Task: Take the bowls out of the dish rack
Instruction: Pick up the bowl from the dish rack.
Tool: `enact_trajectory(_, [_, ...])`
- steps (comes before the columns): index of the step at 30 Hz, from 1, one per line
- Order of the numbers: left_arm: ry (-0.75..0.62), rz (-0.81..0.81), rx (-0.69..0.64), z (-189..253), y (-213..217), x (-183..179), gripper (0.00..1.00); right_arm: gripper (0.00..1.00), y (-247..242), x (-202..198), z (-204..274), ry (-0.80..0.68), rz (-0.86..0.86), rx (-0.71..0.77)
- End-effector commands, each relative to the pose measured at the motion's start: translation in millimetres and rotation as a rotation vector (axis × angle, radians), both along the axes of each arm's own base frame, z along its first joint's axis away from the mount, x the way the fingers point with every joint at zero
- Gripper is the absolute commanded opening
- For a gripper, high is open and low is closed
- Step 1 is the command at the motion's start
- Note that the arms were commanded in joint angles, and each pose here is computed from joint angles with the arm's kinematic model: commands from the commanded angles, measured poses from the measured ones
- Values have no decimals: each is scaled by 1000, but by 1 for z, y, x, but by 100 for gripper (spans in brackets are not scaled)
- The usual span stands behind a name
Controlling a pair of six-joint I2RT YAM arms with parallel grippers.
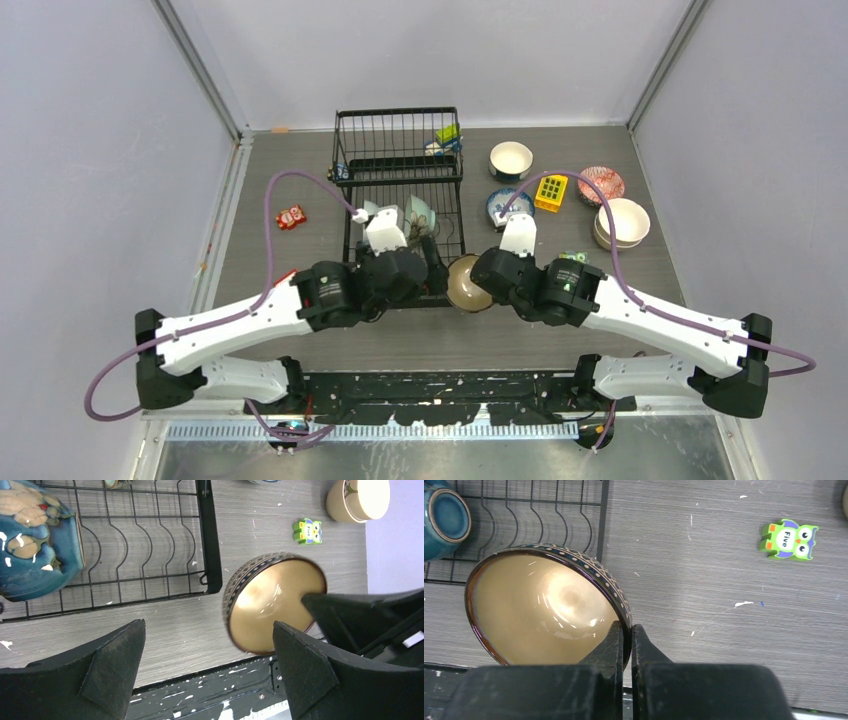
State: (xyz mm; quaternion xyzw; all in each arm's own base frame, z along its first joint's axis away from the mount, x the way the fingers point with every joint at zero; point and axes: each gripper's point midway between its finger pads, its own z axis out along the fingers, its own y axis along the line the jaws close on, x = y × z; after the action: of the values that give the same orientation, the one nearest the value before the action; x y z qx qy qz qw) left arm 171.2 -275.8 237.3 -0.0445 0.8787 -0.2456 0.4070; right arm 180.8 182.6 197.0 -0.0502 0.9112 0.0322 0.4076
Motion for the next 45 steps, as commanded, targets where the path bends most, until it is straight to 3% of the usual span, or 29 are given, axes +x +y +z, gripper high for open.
enact_trajectory(1, [46,116,39,7,-3,9,100,1,22,9,23,-40,-65,183])
enact_trajectory(8, [44,103,134,-4,-3,11,99,1,31,6,26,4,-55,217])
enact_trajectory(19, [3,55,230,-6,-3,13,73,1,34,10,17,100,-68,297])
enact_trajectory(32, [-19,0,276,-13,-19,18,64,1,51,7,20,188,-21,348])
enact_trajectory(45, [-9,-8,298,-28,-23,18,43,1,43,4,19,230,-24,317])
